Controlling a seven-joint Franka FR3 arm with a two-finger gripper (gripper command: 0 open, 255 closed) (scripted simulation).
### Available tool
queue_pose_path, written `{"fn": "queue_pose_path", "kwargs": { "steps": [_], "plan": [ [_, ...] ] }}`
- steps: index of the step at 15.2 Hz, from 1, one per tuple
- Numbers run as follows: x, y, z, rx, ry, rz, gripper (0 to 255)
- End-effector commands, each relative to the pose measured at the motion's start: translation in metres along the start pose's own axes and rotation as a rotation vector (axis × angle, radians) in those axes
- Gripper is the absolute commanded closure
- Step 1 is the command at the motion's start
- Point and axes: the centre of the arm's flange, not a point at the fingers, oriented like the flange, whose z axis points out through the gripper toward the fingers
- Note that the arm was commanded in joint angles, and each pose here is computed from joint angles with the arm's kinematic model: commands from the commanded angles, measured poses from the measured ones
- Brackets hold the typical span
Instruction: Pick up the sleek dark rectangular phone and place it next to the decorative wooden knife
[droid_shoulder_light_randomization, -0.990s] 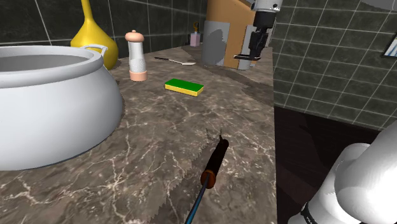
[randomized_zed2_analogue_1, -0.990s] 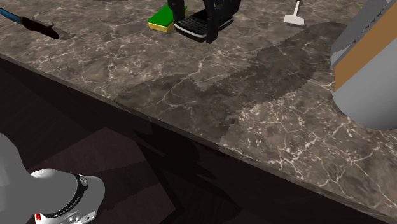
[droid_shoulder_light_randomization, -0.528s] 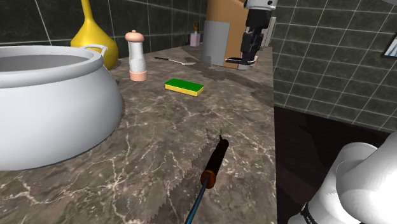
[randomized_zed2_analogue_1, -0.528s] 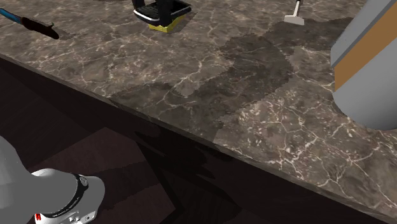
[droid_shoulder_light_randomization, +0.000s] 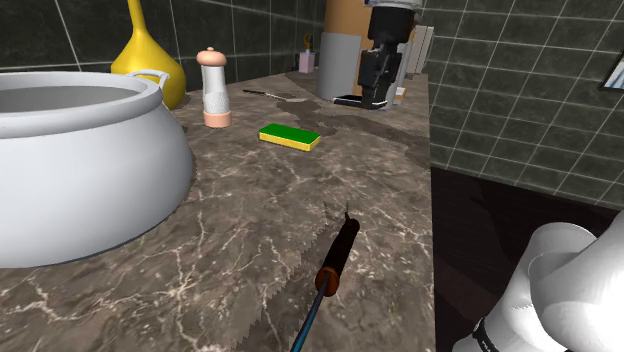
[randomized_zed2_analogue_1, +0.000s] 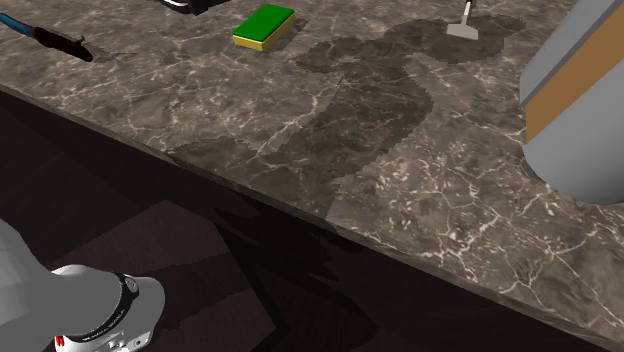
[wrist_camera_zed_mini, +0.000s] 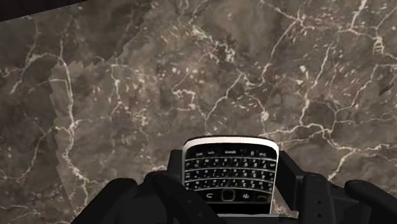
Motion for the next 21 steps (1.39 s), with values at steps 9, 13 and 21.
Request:
{"fn": "queue_pose_path", "kwargs": {
  "steps": [9,13,21],
  "plan": [
    [-0.004,-0.131,0.001,0.0,0.0,0.002,255],
    [-0.006,-0.184,0.001,0.0,0.0,0.002,255],
    [-0.011,-0.289,0.002,0.0,0.0,0.002,255]
  ]
}}
